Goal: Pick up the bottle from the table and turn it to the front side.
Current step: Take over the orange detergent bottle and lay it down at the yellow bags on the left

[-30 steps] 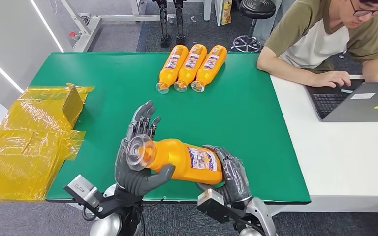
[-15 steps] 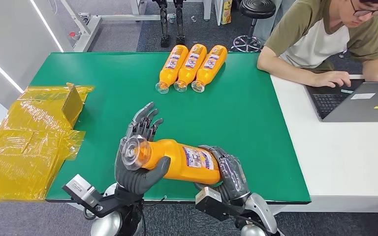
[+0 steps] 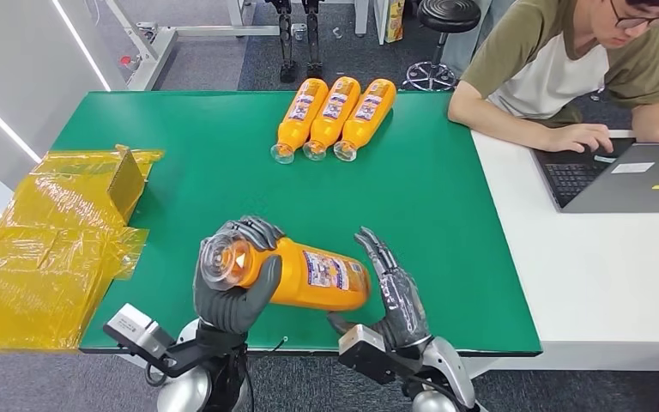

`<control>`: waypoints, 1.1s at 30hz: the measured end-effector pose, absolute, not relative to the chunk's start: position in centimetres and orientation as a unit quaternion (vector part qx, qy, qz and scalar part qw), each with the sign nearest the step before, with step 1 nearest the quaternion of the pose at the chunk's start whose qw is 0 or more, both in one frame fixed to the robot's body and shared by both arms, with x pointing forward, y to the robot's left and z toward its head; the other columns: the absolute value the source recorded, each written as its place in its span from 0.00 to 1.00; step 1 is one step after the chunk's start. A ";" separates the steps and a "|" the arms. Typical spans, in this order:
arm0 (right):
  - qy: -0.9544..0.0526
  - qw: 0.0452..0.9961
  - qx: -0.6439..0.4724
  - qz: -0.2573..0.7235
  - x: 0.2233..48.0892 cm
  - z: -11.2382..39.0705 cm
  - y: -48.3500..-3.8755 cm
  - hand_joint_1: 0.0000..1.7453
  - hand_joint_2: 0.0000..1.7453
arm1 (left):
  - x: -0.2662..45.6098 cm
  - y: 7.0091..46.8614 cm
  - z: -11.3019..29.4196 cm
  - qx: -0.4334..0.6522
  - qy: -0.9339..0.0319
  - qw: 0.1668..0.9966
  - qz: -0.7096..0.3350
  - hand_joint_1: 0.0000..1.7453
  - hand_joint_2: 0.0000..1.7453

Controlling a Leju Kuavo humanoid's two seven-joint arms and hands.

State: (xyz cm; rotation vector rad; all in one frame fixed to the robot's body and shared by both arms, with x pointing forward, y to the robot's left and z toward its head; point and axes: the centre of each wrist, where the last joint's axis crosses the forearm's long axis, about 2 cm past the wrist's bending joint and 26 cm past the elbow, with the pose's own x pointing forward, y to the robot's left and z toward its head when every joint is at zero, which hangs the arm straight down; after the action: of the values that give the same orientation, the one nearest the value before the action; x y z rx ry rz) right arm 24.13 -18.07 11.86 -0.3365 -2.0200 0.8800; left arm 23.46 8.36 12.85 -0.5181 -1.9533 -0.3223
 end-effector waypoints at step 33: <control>-0.835 0.485 -0.040 0.256 21.6 11.1 -13.7 0.00 1.00 | 32.2 31.9 8.8 0.524 -0.557 0.294 -0.573 1.00 1.00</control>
State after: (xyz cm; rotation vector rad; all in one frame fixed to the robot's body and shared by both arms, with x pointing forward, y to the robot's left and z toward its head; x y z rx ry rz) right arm 21.61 -13.68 11.11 -0.0962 -2.0339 0.6224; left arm 32.15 31.87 8.84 1.3951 -1.4824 -1.5261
